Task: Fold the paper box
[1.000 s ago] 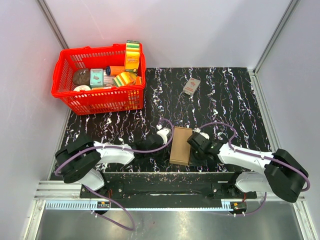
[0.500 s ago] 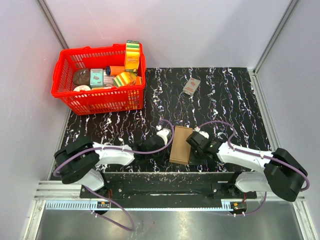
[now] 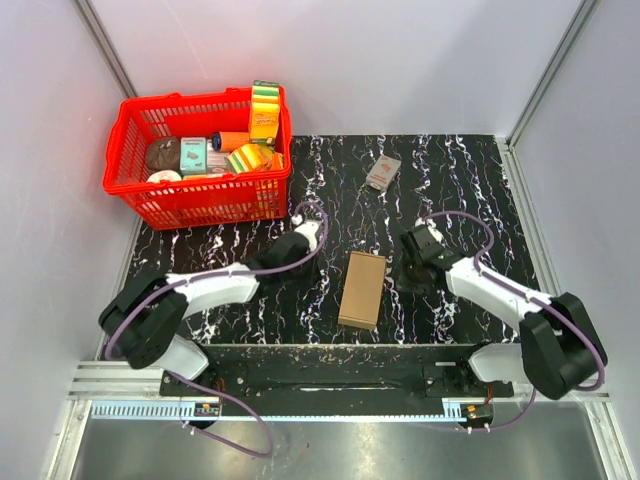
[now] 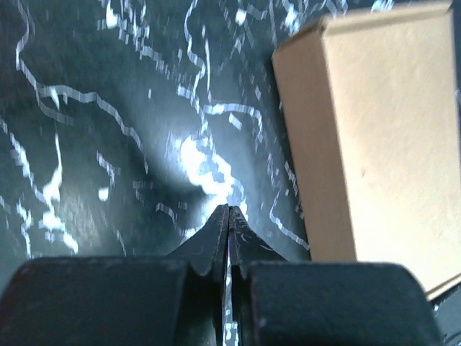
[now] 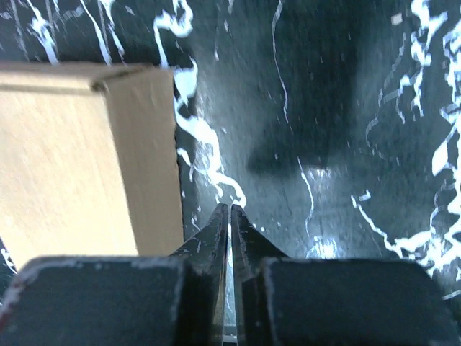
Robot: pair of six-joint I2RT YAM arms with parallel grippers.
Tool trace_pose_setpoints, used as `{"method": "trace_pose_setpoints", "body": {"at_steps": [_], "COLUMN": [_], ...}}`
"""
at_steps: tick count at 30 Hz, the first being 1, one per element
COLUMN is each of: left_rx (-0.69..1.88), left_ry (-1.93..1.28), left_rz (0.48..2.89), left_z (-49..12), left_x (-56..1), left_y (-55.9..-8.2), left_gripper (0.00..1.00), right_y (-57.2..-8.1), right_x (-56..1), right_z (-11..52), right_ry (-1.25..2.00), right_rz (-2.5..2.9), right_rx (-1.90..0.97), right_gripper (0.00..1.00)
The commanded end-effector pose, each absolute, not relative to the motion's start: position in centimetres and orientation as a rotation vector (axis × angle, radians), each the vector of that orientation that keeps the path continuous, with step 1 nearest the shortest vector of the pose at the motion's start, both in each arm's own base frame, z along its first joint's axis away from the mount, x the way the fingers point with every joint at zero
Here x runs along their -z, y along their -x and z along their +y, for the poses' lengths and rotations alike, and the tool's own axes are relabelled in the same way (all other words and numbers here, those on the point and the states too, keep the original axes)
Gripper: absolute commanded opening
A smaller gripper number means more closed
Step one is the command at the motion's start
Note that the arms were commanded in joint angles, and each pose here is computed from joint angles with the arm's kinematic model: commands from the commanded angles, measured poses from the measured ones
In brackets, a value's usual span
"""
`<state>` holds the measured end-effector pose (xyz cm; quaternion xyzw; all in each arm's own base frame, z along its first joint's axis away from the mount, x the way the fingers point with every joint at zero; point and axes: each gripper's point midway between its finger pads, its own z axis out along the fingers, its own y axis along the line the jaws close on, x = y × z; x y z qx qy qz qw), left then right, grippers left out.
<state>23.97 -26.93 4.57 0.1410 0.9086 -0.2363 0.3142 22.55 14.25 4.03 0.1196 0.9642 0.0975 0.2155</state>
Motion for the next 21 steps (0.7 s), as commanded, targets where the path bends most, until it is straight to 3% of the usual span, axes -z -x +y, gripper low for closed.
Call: {"method": "trace_pose_setpoints", "body": {"at_steps": [1, 8, 21], "left_rx": [0.714, 0.789, 0.874], "left_ry": [-0.478, -0.535, -0.542], "left_rz": [2.299, 2.308, 2.334], "left_z": [-29.8, -32.9, -34.8], "left_x": [-6.7, -6.1, -4.2], "left_y": [-27.2, -29.7, -30.0], "left_gripper": [0.02, 0.0, 0.0], "right_y": [-26.8, -29.5, -30.4], "right_x": [-5.1, -4.2, -2.8], "right_z": [14.7, 14.9, 17.5], "right_ry": [-0.269, -0.266, -0.235], "right_rz": [2.611, 2.621, 2.634], "right_rx": [-0.314, -0.385, -0.552], "right_gripper": [0.09, 0.09, 0.08]}}
